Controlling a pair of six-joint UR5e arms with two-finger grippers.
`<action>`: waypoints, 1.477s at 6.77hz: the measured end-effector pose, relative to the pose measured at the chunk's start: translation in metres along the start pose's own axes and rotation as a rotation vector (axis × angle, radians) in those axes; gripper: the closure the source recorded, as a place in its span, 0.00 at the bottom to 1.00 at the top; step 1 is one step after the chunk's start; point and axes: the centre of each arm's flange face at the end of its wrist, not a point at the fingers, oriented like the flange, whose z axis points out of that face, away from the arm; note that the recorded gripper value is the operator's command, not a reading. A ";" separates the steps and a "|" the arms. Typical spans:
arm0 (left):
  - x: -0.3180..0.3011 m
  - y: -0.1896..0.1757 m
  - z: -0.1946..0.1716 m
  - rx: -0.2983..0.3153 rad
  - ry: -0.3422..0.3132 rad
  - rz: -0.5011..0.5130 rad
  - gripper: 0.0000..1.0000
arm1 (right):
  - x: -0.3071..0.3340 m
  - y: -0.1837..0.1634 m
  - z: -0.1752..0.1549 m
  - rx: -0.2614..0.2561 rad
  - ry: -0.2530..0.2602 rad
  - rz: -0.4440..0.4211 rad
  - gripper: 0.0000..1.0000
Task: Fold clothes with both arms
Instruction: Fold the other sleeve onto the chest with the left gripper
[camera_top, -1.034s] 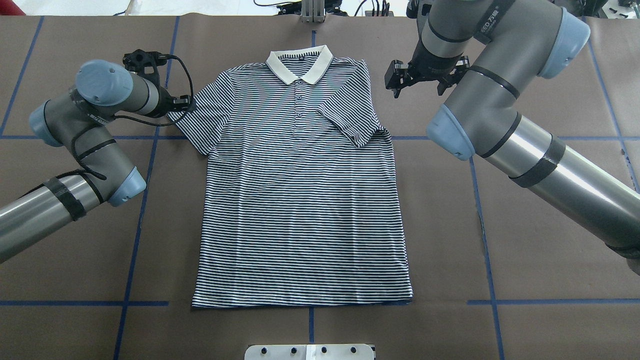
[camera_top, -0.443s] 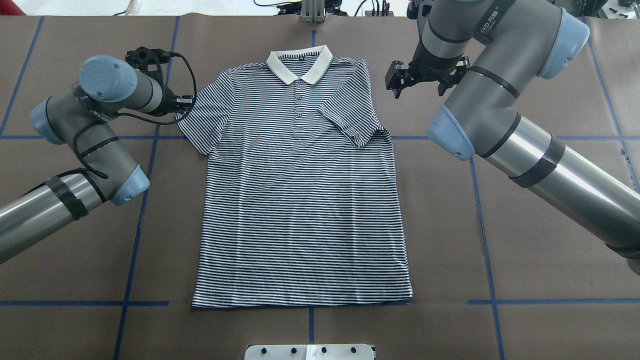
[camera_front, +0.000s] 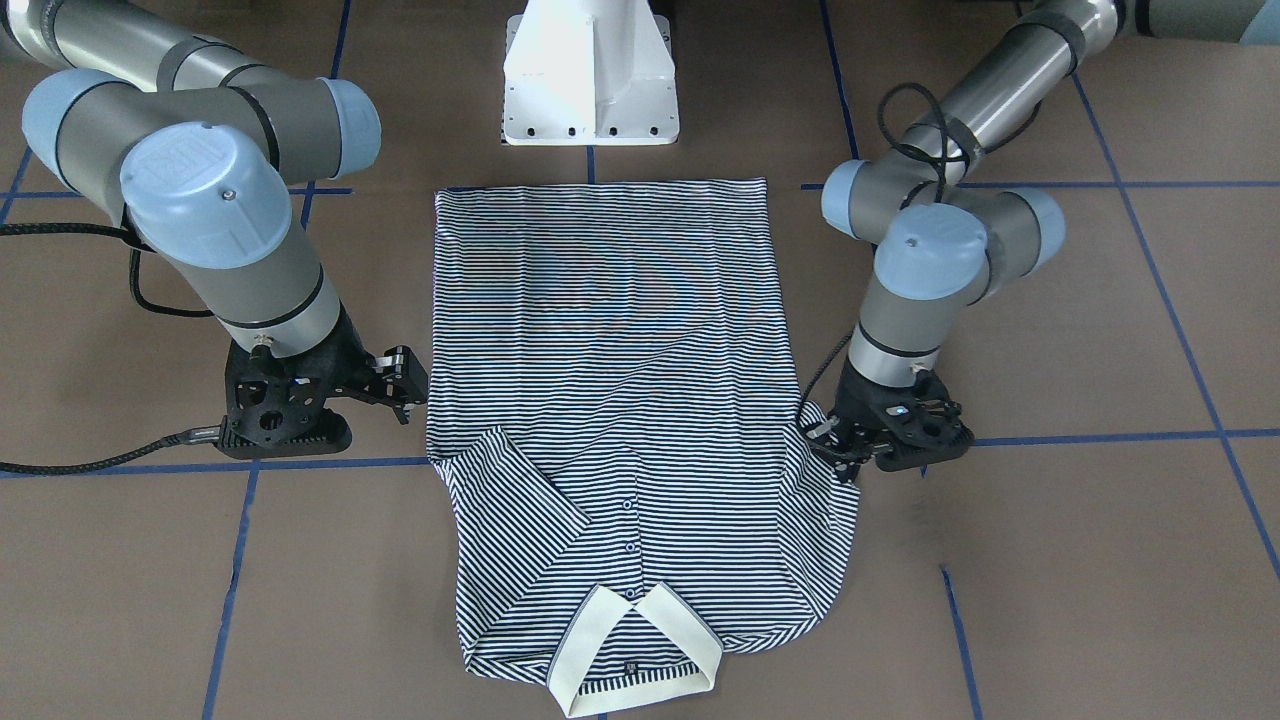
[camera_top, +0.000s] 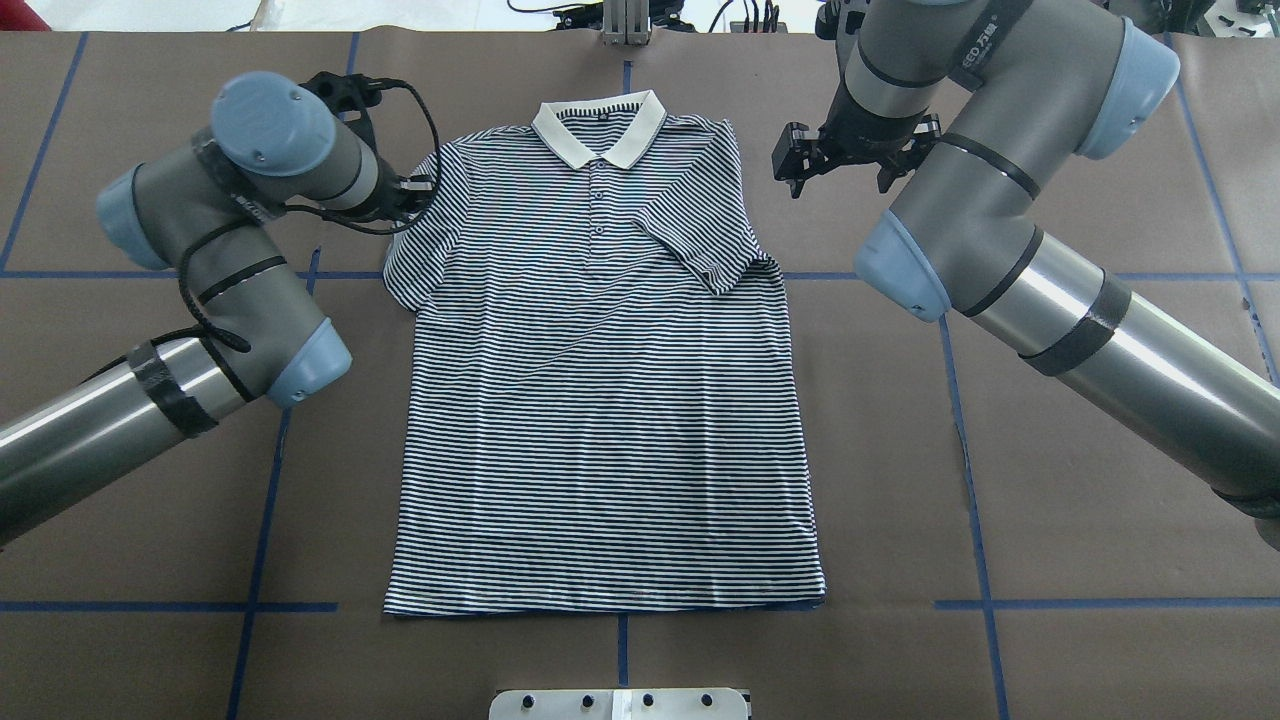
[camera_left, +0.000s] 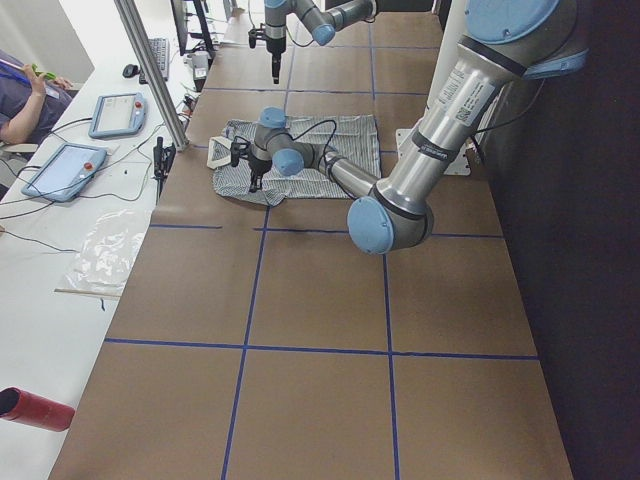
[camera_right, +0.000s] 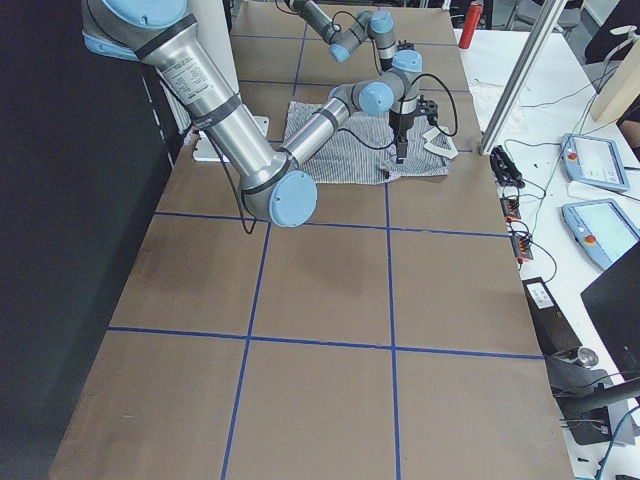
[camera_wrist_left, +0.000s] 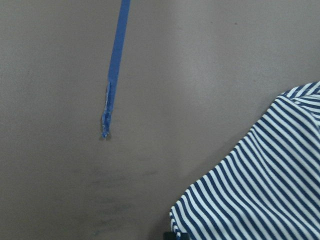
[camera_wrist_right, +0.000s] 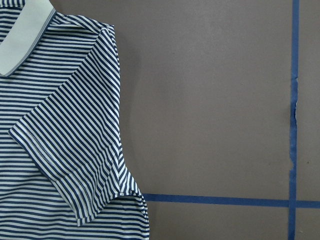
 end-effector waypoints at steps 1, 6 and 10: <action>0.045 0.010 0.005 -0.023 0.000 -0.061 1.00 | 0.002 0.001 0.001 -0.001 0.001 0.001 0.00; 0.110 0.009 0.039 -0.023 0.100 -0.128 1.00 | 0.010 0.005 0.007 -0.006 0.009 -0.001 0.00; 0.114 -0.001 0.034 0.005 0.216 -0.131 0.00 | 0.014 0.008 0.017 0.005 -0.001 -0.015 0.00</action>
